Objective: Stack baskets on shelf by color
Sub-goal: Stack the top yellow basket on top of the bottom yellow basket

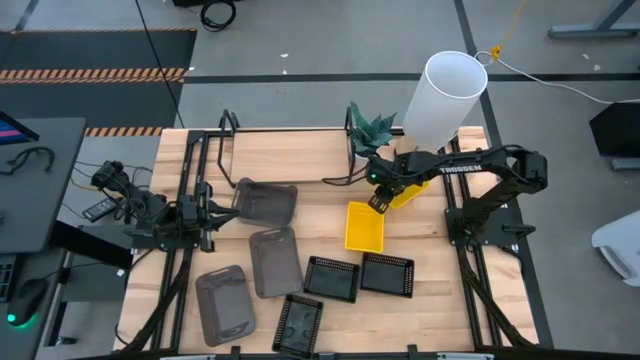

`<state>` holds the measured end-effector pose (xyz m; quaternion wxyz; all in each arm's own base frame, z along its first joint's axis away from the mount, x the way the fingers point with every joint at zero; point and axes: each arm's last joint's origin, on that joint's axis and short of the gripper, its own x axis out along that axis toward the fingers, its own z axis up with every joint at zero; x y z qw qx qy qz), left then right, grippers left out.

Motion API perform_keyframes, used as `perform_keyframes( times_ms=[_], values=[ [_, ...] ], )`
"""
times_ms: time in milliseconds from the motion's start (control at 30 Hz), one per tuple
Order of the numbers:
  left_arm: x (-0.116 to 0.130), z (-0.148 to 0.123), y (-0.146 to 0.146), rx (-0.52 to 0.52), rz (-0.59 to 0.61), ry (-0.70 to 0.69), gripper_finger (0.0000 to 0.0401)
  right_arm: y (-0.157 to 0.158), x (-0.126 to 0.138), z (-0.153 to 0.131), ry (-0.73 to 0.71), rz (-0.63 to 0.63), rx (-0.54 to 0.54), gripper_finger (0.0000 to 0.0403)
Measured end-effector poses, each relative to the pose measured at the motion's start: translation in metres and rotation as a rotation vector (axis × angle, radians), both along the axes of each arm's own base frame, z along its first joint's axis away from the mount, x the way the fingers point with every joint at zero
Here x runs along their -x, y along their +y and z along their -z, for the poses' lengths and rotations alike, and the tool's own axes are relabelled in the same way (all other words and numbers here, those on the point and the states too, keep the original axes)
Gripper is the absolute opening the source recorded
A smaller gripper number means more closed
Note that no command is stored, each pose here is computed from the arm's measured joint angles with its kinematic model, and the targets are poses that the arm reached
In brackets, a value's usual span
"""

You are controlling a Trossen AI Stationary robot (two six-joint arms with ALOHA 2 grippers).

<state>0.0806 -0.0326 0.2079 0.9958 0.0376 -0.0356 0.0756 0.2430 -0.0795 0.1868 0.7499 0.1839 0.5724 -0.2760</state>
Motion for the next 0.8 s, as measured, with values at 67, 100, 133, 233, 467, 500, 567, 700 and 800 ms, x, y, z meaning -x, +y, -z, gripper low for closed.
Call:
perform_keyframes(
  times_ms=[67, 100, 133, 233, 467, 500, 567, 700, 800],
  values=[
    [0.000, 0.000, 0.000, 0.000, 0.000, 0.000, 0.0030, -0.001, 0.000, 0.000, 0.000, 0.003, 0.000, 0.0116],
    [0.000, 0.000, 0.000, 0.000, 0.000, 0.000, 0.0029, -0.001, 0.000, 0.000, 0.000, 0.004, 0.000, 0.0115],
    [0.000, 0.000, 0.000, 0.000, 0.000, 0.000, 0.0028, -0.001, 0.000, 0.001, -0.001, 0.004, 0.000, 0.0114],
    [0.000, 0.000, 0.000, 0.000, 0.000, 0.000, 0.0025, 0.000, 0.003, 0.007, 0.010, 0.007, -0.003, 0.0108],
    [0.000, 0.000, 0.000, 0.000, 0.000, 0.000, 0.0033, 0.002, 0.010, 0.023, 0.001, 0.013, -0.004, 0.0087],
    [0.000, 0.000, 0.000, 0.000, 0.000, 0.000, 0.0034, 0.002, 0.010, 0.025, 0.000, 0.012, -0.003, 0.0084],
    [0.000, 0.000, 0.000, 0.000, 0.000, 0.000, 0.0036, 0.003, 0.011, 0.026, -0.001, 0.010, -0.002, 0.0077],
    [0.000, 0.000, 0.000, 0.000, 0.000, 0.000, 0.0032, 0.003, 0.012, 0.027, 0.008, 0.009, -0.001, 0.0050],
    [0.000, 0.000, 0.000, 0.000, 0.000, 0.000, 0.0028, 0.003, 0.012, 0.028, 0.007, 0.007, 0.000, 0.0023]
  ],
)
